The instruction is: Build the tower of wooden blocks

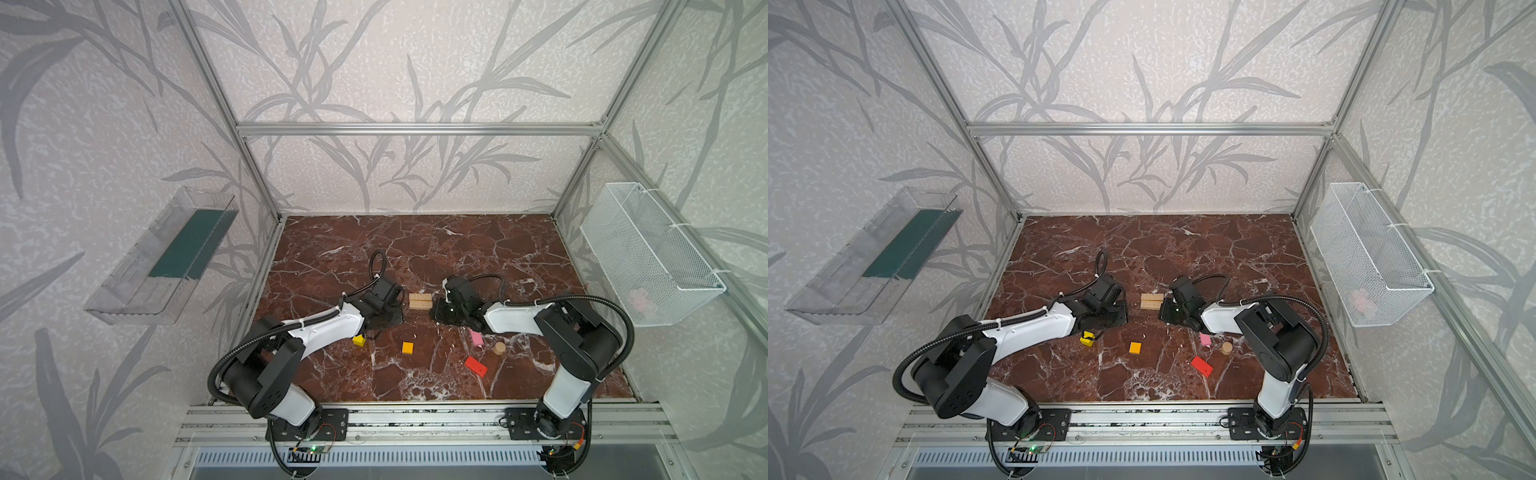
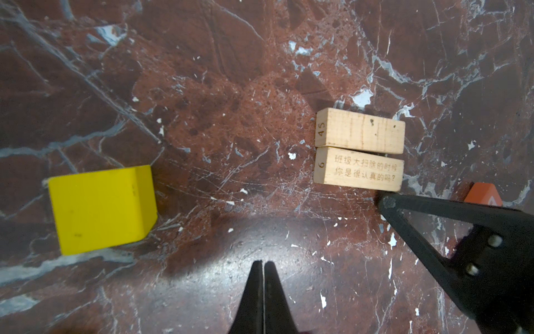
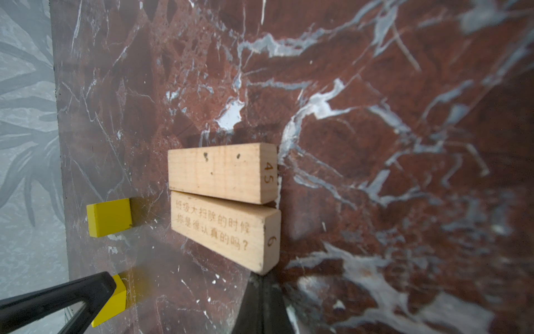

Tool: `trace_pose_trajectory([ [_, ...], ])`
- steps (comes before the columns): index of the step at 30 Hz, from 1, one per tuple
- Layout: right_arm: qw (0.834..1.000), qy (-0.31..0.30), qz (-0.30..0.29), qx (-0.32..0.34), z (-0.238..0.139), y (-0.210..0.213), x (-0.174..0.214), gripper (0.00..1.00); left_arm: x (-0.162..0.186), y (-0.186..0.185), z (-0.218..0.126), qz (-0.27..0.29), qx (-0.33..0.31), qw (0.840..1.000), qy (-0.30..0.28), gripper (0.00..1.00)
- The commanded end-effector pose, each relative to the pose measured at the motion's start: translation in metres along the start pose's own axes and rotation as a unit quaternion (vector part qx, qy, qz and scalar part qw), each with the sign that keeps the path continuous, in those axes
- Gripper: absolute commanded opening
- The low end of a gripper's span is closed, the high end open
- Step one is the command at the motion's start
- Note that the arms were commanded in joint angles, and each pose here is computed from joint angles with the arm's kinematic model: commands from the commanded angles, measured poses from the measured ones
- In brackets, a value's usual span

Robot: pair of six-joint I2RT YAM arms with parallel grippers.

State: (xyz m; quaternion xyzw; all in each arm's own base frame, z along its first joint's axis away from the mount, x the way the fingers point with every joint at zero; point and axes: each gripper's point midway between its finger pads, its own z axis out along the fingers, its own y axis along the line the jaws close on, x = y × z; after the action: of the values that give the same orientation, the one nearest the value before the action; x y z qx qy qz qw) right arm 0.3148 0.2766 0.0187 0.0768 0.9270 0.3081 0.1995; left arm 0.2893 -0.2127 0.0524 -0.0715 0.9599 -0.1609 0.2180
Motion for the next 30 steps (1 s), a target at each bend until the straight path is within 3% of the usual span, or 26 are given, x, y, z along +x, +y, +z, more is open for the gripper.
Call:
trace_pose_trajectory([
  [1,0.999,0.005,0.007,0.032,0.005,-0.016,0.006,0.00,-0.002,0.005,-0.004,0.005,-0.012,1.000,-0.006,0.00],
  [20,0.999,-0.003,0.016,0.037,0.005,-0.022,0.006,0.00,-0.001,0.005,-0.004,0.005,-0.012,1.000,-0.006,0.00],
  [30,0.999,-0.013,0.024,0.036,-0.011,-0.024,0.009,0.00,0.010,-0.020,0.017,-0.020,0.047,0.998,0.032,0.00],
])
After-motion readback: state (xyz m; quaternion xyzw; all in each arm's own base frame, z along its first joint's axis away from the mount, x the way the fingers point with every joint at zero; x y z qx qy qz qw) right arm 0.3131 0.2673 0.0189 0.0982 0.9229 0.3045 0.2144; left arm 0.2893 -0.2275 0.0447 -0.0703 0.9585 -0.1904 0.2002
